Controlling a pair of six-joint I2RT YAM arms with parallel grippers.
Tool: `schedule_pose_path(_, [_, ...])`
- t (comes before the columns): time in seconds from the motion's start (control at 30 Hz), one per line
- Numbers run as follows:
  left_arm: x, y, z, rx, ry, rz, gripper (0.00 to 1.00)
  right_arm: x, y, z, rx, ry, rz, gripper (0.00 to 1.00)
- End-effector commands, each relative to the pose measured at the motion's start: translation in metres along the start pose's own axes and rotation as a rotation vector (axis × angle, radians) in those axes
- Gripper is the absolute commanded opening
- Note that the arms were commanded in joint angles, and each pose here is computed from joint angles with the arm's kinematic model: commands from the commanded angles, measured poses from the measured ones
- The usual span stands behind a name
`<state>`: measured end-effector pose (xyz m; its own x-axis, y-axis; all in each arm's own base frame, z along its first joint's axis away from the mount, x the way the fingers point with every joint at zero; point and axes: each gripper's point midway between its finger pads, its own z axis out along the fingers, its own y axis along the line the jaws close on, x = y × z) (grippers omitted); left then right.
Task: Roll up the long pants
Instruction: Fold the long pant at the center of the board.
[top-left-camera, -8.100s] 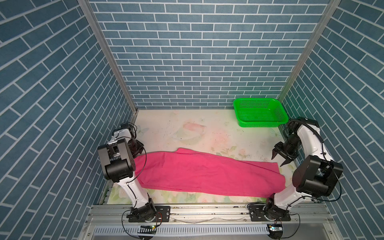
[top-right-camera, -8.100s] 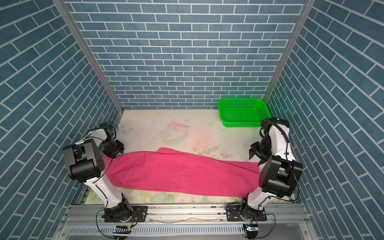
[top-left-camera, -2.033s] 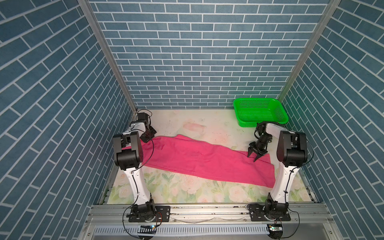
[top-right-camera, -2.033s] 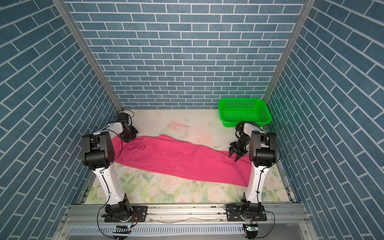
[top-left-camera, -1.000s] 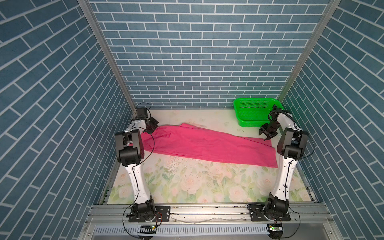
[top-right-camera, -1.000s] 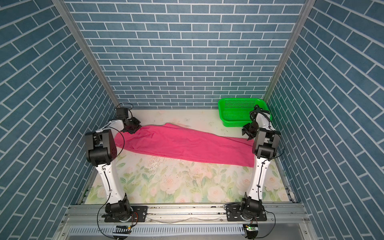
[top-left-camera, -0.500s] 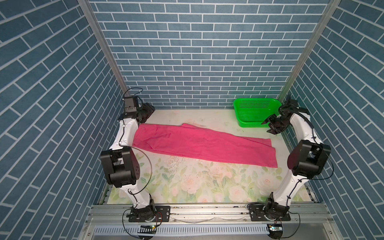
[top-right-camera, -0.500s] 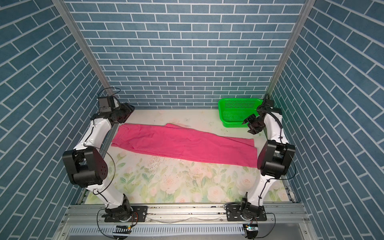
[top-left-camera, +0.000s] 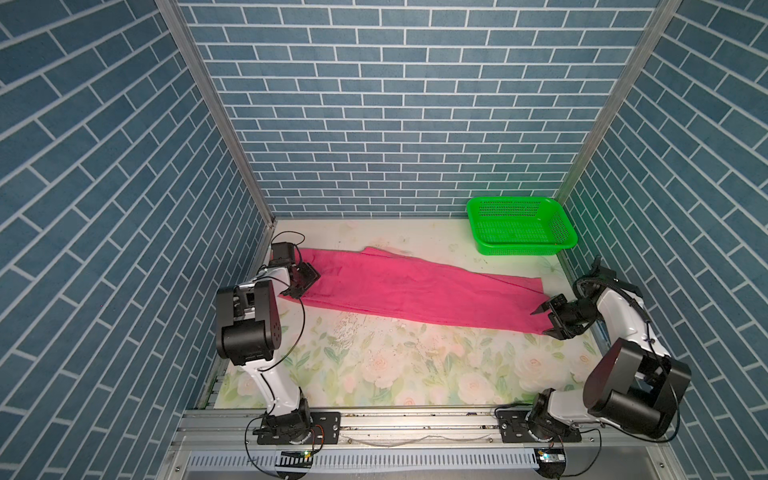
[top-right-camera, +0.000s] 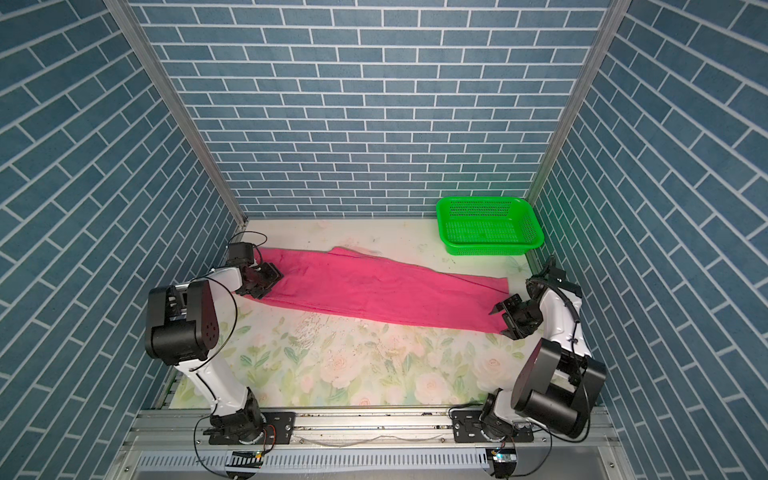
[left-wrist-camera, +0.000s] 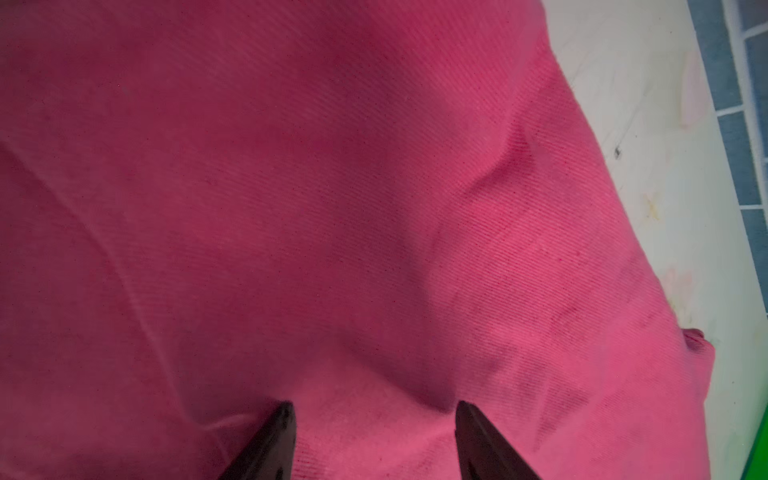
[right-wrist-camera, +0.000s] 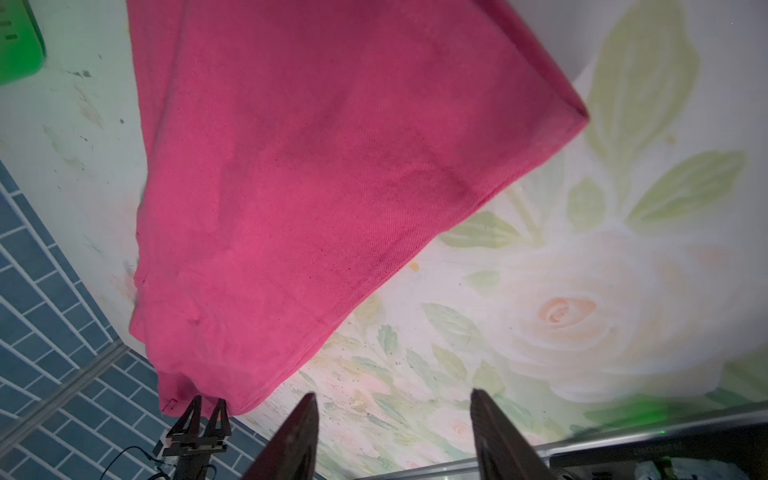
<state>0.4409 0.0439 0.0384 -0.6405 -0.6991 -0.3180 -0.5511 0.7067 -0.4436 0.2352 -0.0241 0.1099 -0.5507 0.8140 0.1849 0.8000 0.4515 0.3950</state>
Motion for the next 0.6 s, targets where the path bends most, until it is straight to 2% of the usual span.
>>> schedule_pose_path(0.0, [-0.025,-0.018,0.001,0.051,-0.063,0.036,0.65,0.004,-0.017,0.005,0.001,-0.056,0.146,0.58])
schedule_pose_path(0.17, [-0.038,-0.03,0.002,0.078,-0.065,0.028,0.65,0.01,-0.045,0.032,-0.054,-0.152,0.42,0.56])
schedule_pose_path(0.27, [-0.043,-0.041,-0.003,0.113,-0.066,-0.006,0.64,-0.008,-0.042,0.034,-0.08,-0.211,0.472,0.56])
schedule_pose_path(0.4, [-0.043,-0.07,-0.017,0.199,-0.06,-0.059,0.62,-0.055,-0.004,0.01,-0.074,-0.258,0.365,0.55])
schedule_pose_path(0.57, [-0.026,-0.144,-0.032,0.355,-0.033,-0.021,0.6,-0.113,0.039,-0.028,0.008,-0.296,0.166,0.55])
